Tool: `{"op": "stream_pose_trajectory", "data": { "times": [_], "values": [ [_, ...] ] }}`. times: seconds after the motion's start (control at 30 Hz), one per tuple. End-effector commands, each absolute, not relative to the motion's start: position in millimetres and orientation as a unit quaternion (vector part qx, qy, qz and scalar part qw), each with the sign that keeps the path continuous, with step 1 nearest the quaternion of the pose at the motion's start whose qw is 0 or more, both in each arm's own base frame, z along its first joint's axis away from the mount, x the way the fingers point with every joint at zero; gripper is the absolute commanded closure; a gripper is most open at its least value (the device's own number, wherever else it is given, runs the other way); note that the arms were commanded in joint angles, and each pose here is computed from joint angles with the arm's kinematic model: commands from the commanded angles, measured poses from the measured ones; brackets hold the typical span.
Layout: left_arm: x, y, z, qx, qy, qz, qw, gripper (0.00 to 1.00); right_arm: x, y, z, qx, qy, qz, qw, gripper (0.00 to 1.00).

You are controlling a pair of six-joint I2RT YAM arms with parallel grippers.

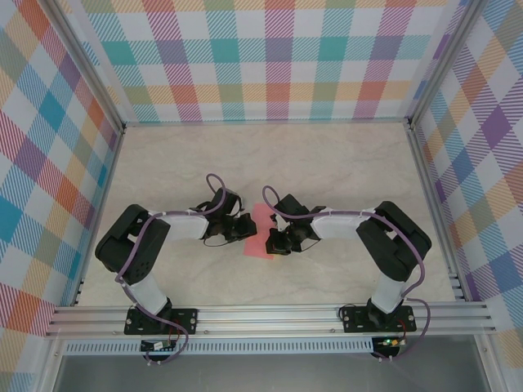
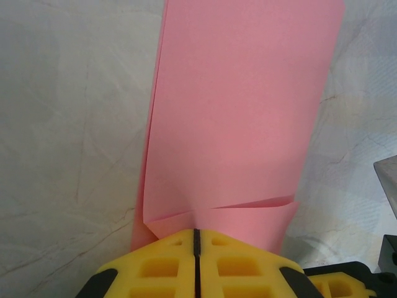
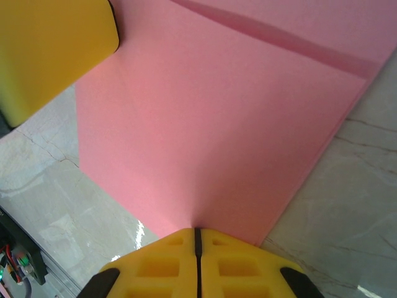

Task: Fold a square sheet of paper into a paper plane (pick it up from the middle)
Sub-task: Fold the triangle a second time at the center of the table.

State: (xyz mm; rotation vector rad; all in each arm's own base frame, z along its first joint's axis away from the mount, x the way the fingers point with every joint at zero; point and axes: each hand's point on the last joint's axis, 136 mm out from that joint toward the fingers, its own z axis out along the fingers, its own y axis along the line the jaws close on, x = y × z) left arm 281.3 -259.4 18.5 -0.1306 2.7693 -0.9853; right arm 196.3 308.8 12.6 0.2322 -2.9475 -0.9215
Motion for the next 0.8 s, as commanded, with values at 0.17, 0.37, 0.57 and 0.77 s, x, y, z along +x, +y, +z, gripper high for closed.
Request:
{"op": "stream_pose_trajectory", "data": {
  "times": [0.17, 0.37, 0.57, 0.77],
  "values": [
    [283, -246, 1, -0.060, 0.951, -0.286, 0.099, 0.93, 199, 304, 33, 0.102, -0.955, -0.278, -0.004, 0.93],
    [281, -246, -3, -0.063, 0.953, -0.282, 0.092, 0.94, 216, 326, 37, 0.095, -0.947, -0.306, -0.019, 0.93],
    [279, -245, -6, -0.065, 0.955, -0.276, 0.089, 0.94, 225, 334, 26, 0.090, -0.948, -0.304, -0.017, 0.93],
    [279, -244, -7, -0.069, 0.956, -0.272, 0.088, 0.95, 230, 343, 32, 0.102, -0.943, -0.316, -0.024, 0.93]
  ]
}}
